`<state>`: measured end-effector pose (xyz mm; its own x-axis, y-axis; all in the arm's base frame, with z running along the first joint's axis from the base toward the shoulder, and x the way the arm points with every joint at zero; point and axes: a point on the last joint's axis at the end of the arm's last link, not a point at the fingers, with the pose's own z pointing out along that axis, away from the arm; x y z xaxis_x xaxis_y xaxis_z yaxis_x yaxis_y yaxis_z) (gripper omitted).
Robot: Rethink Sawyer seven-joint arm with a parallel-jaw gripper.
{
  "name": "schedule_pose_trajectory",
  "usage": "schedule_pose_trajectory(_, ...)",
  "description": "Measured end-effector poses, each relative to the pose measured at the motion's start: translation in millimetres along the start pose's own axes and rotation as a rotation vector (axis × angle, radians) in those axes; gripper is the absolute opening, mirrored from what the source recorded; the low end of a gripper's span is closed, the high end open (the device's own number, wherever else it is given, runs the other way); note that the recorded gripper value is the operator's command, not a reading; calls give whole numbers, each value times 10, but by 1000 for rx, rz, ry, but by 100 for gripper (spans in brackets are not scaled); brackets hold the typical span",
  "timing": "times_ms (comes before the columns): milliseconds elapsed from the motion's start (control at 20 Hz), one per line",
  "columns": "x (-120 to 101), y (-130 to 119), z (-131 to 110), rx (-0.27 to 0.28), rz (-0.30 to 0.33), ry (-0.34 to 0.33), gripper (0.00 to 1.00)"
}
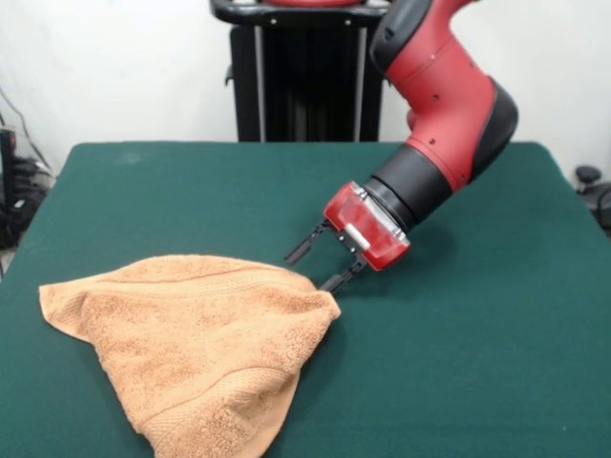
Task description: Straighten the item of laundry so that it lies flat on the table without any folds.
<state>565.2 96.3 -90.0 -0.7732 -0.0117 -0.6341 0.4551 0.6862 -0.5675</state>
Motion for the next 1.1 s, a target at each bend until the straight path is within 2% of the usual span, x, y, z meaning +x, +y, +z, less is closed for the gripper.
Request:
schedule_pose_trajectory(550, 14, 25, 22, 27, -21, -19, 100)
schedule_pose_trajectory(1100, -24, 45, -16, 37, -14, 42, 100)
